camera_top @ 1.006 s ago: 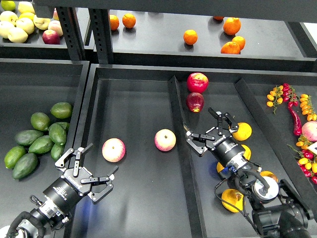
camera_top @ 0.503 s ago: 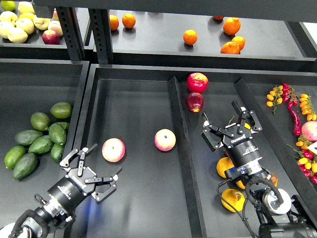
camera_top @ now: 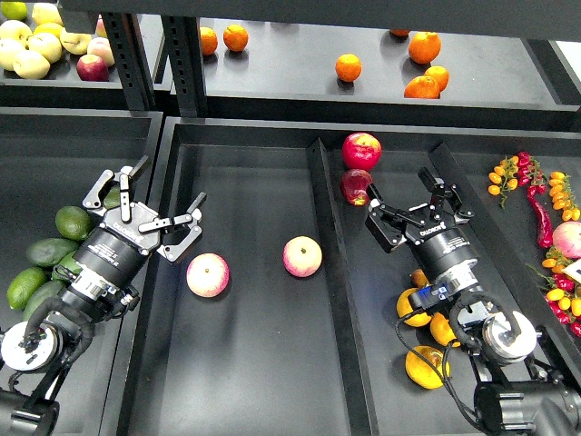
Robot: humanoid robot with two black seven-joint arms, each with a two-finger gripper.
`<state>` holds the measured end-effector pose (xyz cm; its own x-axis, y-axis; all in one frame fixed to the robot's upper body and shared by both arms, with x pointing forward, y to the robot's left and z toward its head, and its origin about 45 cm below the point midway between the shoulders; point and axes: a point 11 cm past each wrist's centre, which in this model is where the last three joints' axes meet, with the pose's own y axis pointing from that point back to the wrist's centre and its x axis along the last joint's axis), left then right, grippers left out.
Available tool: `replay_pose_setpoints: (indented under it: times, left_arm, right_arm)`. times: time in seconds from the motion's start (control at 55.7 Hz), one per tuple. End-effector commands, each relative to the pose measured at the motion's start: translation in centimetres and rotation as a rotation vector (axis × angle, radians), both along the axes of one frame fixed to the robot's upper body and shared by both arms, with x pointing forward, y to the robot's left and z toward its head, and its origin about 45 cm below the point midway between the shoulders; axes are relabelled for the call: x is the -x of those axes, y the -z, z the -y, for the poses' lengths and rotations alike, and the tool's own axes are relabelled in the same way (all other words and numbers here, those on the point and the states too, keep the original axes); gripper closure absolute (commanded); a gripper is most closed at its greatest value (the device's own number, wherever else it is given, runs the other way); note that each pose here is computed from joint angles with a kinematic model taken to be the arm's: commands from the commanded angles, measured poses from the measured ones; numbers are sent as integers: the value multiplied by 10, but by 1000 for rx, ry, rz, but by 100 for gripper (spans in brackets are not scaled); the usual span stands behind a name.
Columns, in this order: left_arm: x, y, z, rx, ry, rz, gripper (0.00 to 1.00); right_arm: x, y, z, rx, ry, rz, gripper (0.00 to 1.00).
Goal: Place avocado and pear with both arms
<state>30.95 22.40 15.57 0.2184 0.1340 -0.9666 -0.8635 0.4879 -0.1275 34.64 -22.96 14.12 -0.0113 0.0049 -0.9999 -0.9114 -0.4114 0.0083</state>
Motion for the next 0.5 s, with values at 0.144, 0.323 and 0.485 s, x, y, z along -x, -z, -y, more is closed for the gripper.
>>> replay_pose_setpoints:
  times: [0.144, 0.323, 0.485]
  left_arm:
    - [9, -1, -4, 20, -43, 4, 1]
    - [20, -6, -2, 31, -36, 15, 1]
    - [29, 0, -2, 34, -34, -4, 1]
  right_arm:
    - [19, -1, -9, -13, -28, 4, 0]
    - [31, -2, -9, -22, -28, 10, 0]
    - [34, -3, -10, -25, -28, 16, 0]
